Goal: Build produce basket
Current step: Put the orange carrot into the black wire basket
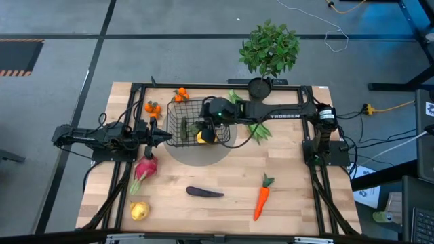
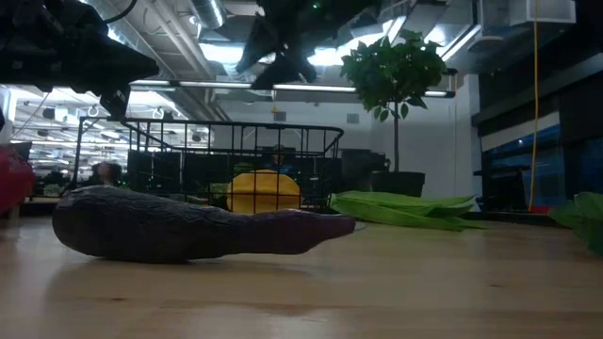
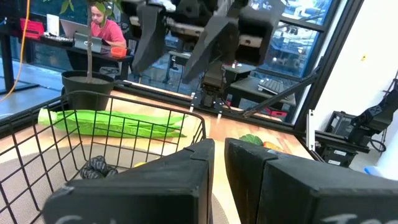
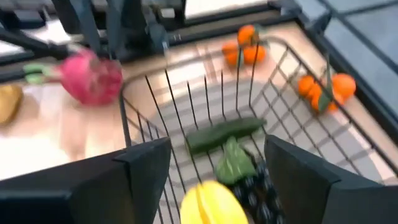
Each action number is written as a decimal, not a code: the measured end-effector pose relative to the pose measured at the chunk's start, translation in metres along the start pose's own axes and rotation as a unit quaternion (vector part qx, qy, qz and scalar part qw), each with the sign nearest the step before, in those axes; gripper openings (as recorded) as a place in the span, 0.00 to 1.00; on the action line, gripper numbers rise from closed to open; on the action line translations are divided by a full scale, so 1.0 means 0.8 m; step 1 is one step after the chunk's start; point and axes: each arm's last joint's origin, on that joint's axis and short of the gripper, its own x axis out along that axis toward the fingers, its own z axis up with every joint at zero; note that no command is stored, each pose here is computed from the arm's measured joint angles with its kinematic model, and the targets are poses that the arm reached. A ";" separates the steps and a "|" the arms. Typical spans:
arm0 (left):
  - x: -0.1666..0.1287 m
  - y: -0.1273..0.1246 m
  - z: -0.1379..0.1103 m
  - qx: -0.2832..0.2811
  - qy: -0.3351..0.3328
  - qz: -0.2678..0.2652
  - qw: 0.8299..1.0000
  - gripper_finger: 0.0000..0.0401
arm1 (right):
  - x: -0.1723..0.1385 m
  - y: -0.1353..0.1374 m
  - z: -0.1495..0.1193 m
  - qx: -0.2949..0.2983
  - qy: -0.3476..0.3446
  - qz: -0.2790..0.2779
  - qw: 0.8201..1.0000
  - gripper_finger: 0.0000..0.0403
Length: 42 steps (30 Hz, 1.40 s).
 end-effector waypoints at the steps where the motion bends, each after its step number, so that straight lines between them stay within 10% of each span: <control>1: 0.000 0.000 0.000 0.000 0.000 0.000 1.000 0.07 | 0.000 0.000 -0.002 -0.001 0.010 -0.002 1.000 0.61; 19: 0.000 0.000 0.000 0.000 0.001 0.000 1.000 0.07 | -0.124 0.014 -0.032 0.016 0.250 -0.109 0.962 0.55; 32: 0.000 0.000 0.000 0.000 0.001 0.000 1.000 0.07 | -0.140 0.042 -0.116 -0.015 0.459 -0.155 0.875 0.55; 42: 0.000 0.000 0.000 0.000 0.001 0.000 1.000 0.07 | -0.125 0.079 -0.241 0.131 0.615 -0.101 0.771 0.55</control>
